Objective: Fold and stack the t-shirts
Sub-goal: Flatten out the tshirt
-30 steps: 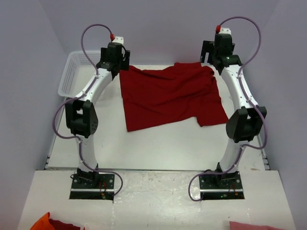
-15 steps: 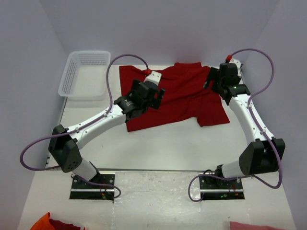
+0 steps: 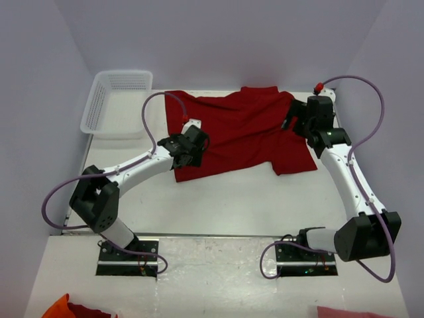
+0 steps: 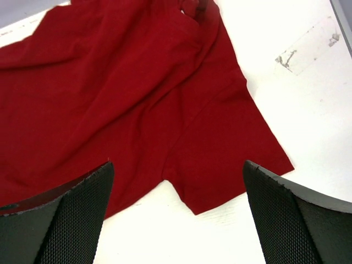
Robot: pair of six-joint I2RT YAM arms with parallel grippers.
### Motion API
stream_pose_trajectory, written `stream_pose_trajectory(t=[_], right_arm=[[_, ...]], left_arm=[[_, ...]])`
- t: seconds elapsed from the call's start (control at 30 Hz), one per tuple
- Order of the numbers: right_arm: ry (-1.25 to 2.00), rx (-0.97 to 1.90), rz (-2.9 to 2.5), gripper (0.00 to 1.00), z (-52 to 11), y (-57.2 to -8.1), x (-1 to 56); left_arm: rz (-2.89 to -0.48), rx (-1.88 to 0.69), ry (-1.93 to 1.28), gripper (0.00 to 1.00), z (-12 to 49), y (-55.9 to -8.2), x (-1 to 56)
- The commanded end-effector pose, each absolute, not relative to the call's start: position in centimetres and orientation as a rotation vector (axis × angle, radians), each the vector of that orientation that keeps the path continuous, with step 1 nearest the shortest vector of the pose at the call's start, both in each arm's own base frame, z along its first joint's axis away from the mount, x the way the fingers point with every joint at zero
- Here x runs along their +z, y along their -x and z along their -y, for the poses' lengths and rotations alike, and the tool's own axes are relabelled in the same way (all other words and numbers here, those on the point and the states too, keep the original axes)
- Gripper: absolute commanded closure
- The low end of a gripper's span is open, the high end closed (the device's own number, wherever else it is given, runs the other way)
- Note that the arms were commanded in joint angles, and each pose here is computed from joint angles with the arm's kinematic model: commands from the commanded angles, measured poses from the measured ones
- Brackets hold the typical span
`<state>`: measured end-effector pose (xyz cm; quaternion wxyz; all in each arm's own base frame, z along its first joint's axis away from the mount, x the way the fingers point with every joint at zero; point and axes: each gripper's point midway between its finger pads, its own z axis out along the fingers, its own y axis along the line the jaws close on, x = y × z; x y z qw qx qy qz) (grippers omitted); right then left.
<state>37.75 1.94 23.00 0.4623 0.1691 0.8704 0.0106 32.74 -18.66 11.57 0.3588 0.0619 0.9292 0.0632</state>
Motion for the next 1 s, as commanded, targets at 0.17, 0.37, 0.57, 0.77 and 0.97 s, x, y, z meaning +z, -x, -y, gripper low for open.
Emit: stream_pose_trajectory(t=[0.17, 0.37, 0.57, 0.77, 0.97], right_arm=[[-0.399, 0.067, -2.093, 0.01, -2.4, -37.3, 24.0], [-0.39, 0.102, -2.087, 0.01, -2.8, -37.1, 23.8], [-0.384, 0.099, -2.08, 0.01, -2.7, -36.9, 24.1], [-0.377, 0.103, -2.069, 0.01, -2.8, -36.8, 24.2], [-0.375, 0.104, -2.054, 0.01, -2.8, -36.8, 24.5]], left_arm=[[-2.583, 0.087, -0.052, 0.29, 16.5, -29.3, 7.7], [-2.636, 0.015, -0.093, 0.34, 16.8, -27.5, 5.2], [-2.667, 0.015, -0.12, 0.34, 17.1, -27.5, 3.7], [-2.676, 0.022, -0.141, 0.37, 17.5, -28.2, 2.9], [-2.698, 0.053, -0.126, 0.42, 16.8, -28.1, 2.0]])
